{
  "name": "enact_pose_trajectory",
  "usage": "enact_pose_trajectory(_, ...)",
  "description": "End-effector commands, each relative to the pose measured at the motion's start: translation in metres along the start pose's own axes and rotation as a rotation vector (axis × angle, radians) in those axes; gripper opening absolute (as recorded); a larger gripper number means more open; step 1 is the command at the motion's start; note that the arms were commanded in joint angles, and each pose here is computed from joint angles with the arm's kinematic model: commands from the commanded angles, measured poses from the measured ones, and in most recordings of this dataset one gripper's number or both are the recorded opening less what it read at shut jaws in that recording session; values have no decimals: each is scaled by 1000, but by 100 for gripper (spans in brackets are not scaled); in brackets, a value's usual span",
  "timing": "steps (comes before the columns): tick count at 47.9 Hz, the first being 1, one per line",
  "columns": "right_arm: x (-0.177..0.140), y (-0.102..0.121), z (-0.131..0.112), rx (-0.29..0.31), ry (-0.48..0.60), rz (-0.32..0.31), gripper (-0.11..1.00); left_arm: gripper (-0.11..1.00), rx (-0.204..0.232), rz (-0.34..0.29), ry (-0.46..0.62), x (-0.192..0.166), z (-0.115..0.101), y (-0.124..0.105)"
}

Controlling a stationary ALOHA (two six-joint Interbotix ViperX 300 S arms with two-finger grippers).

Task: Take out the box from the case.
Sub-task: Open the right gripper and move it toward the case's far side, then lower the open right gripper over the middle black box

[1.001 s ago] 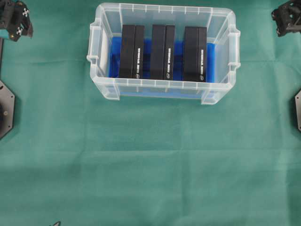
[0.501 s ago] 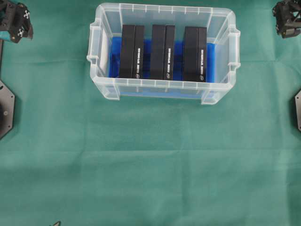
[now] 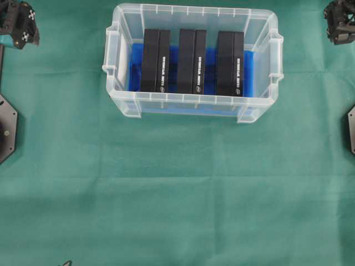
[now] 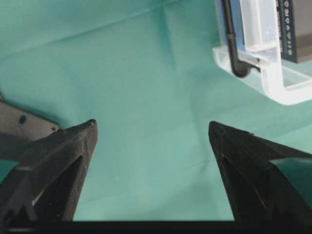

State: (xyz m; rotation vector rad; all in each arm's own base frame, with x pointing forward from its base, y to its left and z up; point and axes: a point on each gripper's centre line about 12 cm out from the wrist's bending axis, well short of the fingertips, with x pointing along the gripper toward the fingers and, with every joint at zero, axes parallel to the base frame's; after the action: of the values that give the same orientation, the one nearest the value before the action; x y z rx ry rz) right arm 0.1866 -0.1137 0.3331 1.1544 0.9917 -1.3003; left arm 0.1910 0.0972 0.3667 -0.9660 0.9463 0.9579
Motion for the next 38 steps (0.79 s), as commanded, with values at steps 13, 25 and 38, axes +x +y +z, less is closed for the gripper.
enact_pose_trajectory(13, -4, 4, 1, 42, -2, 21, 94, 93, -8, -9, -8, -2, 2, -2)
enact_pose_trajectory(25, 0, 27, 5, 56, -4, 52, 94, 93, -7, 0, -2, 1, 3, -3)
enact_pose_trajectory(38, 4, 73, 10, 43, 1, 103, 94, 93, -6, 8, 5, 4, 5, -5)
